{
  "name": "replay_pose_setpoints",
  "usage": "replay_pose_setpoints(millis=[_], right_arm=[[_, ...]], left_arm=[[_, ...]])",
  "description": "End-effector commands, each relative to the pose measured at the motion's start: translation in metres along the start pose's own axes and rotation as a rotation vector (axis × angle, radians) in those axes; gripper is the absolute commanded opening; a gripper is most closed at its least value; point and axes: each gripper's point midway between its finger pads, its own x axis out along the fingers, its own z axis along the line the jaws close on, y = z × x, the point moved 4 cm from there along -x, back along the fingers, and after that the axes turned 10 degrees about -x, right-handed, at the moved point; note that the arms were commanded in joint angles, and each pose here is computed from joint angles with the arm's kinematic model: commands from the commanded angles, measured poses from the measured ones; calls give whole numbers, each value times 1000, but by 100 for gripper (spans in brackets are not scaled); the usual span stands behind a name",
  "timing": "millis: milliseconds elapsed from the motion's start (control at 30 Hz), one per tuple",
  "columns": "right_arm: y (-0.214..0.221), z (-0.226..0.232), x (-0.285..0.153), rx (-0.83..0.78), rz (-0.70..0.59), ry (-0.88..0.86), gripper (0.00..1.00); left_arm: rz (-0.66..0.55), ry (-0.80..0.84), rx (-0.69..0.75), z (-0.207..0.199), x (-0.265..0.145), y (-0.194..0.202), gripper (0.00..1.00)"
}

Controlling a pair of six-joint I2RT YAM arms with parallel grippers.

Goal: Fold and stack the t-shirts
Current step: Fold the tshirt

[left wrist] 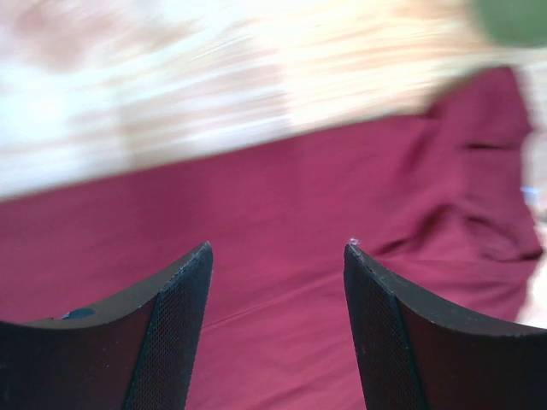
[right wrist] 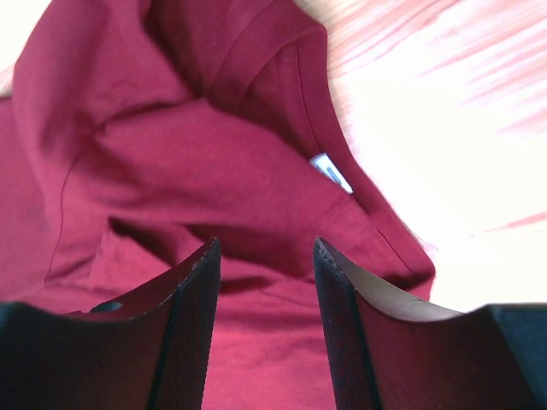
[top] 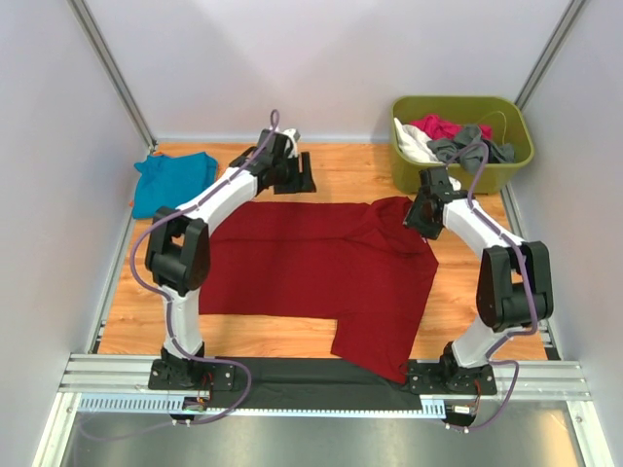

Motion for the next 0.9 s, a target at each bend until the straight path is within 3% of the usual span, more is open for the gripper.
replay_pose_setpoints(millis=[0, 133, 267, 433, 633, 867], right_arm=[[-8, 5, 12, 52, 21, 8, 49], [10, -1, 10, 134, 80, -10, 49], [3, -13, -5, 209, 46, -61, 49], [-3, -30, -14, 180, -27, -51, 51], [-6, -47, -14, 277, -53, -142, 48], [-3, -57, -29, 247, -105, -153, 48]], left_arm=[[10, 119, 60, -57, 2, 3, 70], [-13, 8, 90, -92, 2, 23, 71], [-1, -33, 64, -123, 3, 60, 72], [-64, -127, 126, -137, 26, 88, 75], [-45, -90, 276, -161, 69, 113, 71], [-57, -5, 414, -167, 92, 117, 61]])
